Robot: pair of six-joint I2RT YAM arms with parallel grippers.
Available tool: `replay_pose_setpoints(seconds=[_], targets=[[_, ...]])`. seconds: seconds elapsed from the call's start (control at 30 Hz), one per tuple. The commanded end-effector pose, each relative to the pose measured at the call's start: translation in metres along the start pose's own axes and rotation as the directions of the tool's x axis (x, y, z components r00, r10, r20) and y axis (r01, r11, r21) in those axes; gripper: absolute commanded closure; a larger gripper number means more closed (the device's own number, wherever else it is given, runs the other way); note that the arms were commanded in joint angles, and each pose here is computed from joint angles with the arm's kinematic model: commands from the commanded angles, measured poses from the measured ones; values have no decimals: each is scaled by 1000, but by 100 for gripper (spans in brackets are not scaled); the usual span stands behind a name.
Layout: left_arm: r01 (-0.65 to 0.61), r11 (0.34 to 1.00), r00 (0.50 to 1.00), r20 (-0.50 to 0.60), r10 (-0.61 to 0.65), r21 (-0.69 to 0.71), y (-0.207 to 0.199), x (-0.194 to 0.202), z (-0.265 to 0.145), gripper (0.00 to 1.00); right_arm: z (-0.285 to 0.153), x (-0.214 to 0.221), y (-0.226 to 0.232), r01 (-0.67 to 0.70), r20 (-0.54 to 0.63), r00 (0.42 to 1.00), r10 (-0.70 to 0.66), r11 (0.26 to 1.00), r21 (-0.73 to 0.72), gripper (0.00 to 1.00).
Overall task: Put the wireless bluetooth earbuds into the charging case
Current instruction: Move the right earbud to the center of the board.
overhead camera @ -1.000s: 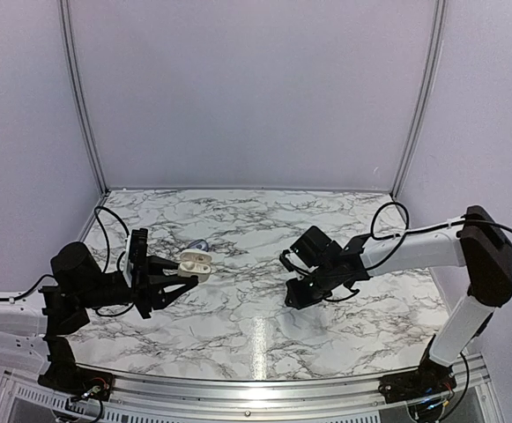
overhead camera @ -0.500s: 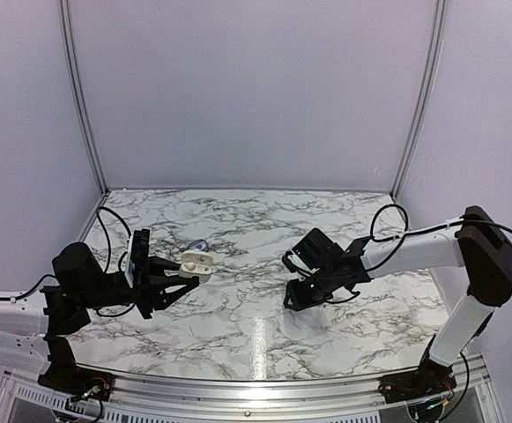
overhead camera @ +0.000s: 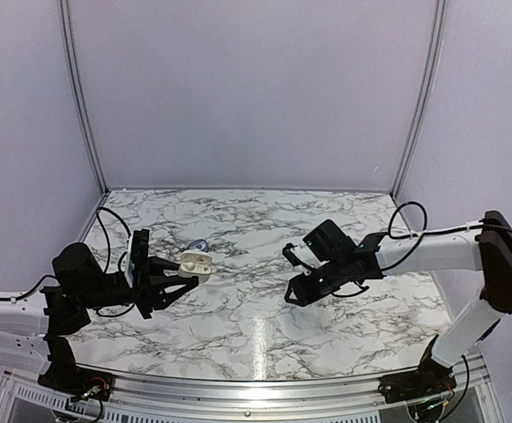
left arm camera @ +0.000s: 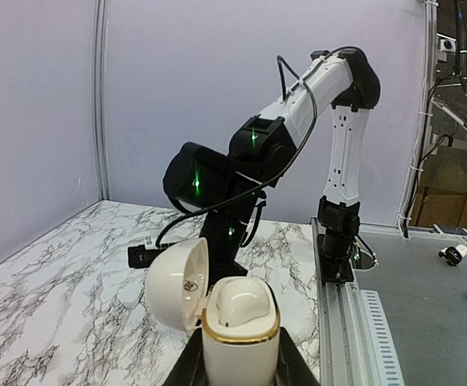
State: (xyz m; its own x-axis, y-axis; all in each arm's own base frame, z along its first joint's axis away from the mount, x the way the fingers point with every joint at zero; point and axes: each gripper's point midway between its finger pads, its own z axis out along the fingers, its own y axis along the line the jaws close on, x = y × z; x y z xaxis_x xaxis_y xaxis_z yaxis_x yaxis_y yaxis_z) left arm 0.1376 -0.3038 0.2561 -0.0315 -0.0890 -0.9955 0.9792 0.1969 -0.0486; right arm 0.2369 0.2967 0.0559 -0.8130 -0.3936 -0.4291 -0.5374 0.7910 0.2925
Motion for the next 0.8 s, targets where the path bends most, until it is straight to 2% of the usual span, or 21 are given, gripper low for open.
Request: replay_pose_setpoints(seconds=[0.0, 0.27, 0.77], targets=[[-15, 1000, 999, 46, 15, -6, 1, -9, -4, 100, -21, -21, -5, 126, 89, 988, -125, 992, -1, 59], [-11, 1000, 999, 49, 10, 16, -3, -9, -5, 100, -1, -9, -6, 240, 66, 969, -237, 970, -40, 62], [-16, 999, 999, 42, 14, 32, -3, -10, 0, 100, 27, 3, -19, 283, 11, 959, -283, 959, -15, 68]])
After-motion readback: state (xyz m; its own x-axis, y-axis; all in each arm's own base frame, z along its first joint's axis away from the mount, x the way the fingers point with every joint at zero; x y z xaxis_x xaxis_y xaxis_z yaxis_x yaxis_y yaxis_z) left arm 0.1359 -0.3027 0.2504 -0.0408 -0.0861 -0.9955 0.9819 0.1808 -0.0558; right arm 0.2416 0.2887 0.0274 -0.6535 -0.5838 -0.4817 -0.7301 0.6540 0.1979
